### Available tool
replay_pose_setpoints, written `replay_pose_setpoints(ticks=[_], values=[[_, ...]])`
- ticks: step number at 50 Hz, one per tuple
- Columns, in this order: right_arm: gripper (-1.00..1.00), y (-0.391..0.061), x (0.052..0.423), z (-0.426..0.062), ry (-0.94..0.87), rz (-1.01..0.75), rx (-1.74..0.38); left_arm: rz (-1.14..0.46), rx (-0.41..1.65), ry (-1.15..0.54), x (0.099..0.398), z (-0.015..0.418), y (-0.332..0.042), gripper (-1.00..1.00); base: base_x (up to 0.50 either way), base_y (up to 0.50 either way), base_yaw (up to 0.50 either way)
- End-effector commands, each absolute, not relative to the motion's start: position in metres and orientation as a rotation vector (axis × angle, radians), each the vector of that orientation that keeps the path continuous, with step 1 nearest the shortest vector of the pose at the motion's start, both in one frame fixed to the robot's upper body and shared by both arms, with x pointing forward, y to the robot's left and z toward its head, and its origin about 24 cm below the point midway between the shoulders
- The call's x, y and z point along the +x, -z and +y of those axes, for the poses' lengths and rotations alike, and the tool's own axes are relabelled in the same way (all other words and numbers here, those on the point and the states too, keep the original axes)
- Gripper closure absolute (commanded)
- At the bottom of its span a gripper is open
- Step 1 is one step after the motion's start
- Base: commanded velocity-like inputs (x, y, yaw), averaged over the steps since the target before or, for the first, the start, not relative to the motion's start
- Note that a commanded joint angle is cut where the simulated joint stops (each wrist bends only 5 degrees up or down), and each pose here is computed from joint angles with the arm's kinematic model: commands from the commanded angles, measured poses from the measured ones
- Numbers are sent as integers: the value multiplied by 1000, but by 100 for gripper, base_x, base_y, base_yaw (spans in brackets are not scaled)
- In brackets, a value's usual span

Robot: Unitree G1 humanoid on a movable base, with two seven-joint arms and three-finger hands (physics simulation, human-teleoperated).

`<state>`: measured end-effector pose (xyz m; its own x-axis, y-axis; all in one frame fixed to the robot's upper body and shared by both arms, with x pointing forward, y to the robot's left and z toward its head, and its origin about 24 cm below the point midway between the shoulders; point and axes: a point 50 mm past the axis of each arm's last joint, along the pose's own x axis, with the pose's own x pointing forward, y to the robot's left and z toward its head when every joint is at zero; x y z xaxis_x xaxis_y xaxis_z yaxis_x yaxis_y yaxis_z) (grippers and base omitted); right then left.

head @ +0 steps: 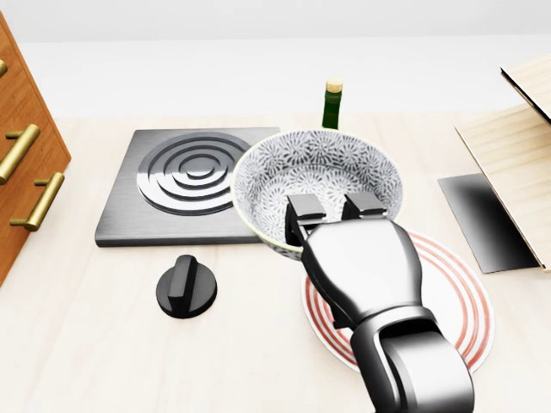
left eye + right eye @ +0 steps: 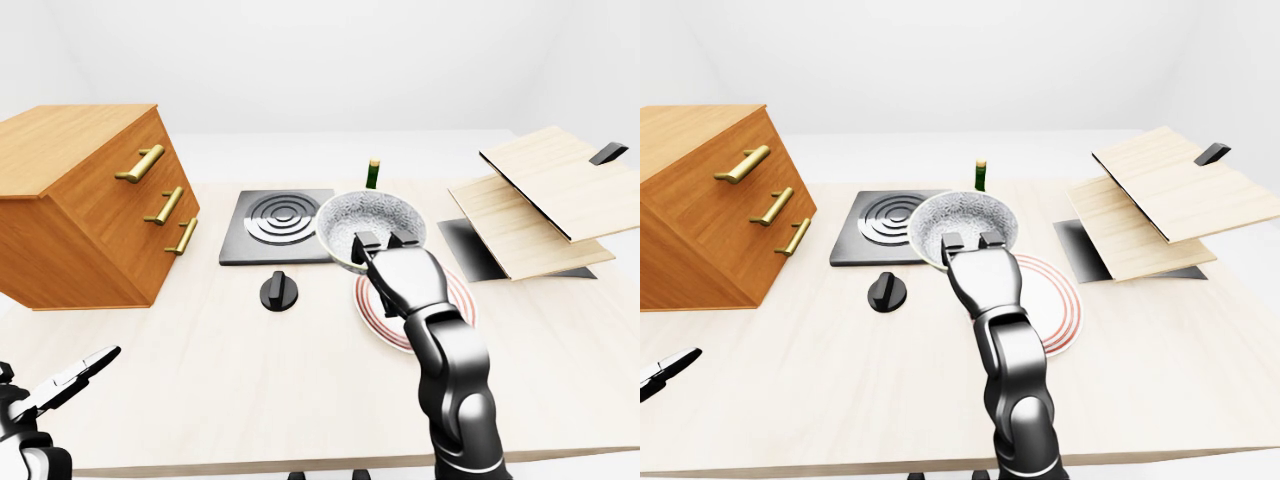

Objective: Pick up the akita bowl and put it on the plate.

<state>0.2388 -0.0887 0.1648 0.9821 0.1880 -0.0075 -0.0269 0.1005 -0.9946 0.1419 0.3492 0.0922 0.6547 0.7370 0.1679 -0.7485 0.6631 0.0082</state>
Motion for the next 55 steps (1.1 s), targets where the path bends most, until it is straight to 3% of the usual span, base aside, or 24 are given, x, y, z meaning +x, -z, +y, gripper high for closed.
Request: replay_pose_setpoints(ticks=[1, 55], values=[[100, -165, 241, -100, -121, -102, -1492, -154, 79, -841, 143, 349, -91, -100, 0, 0, 0], [100, -155, 253, -137, -59, 32, -1557, -155, 76, -838, 142, 349, -91, -100, 0, 0, 0]])
